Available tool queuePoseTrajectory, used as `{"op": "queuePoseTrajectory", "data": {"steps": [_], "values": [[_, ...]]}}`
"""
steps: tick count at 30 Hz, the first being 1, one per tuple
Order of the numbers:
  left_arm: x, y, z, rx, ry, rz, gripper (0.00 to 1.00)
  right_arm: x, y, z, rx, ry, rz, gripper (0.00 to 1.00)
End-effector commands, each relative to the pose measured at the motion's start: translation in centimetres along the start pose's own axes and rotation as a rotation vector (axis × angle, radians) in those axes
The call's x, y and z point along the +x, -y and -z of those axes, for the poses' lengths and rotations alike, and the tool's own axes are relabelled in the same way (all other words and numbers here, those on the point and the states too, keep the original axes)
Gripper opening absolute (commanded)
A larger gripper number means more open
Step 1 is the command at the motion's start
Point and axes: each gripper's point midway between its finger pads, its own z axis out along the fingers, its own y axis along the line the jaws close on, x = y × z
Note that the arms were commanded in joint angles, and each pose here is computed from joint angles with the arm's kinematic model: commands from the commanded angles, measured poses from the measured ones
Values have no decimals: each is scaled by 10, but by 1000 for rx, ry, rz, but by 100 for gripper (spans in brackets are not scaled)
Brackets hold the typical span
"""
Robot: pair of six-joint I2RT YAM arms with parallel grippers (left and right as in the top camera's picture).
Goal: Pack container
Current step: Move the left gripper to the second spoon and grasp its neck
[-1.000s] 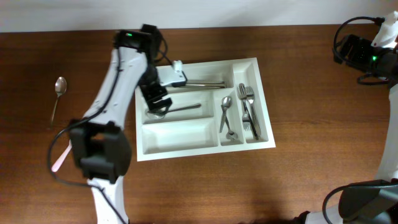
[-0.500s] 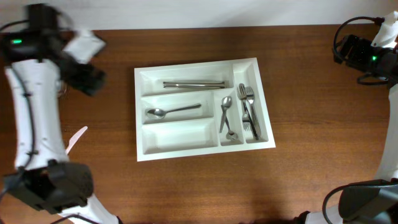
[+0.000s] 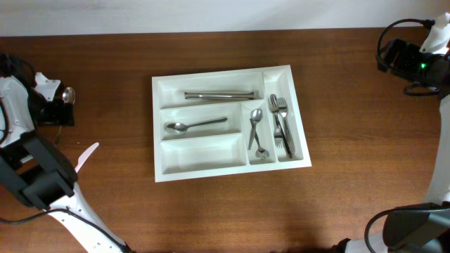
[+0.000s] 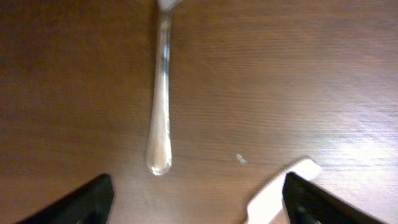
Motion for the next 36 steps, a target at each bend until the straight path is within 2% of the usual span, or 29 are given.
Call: {"op": "queuePoseTrajectory", "data": {"steps": [1, 9, 16, 26, 36], "values": [[-5, -9, -15, -17, 8, -12, 84, -5, -3, 7, -12, 21, 5, 98], [-25, -17, -20, -60, 78, -74, 85, -5, -3, 7, -12, 21, 5, 99], [-37, -15, -34, -30, 121, -75, 85, -5, -3, 7, -12, 21, 5, 99], [-45, -20, -41, -45, 150, -75, 80, -5, -3, 7, -12, 21, 5, 99], [-47, -9, -55, 20, 160, -67, 76, -5, -3, 7, -12, 21, 5, 99]]}}
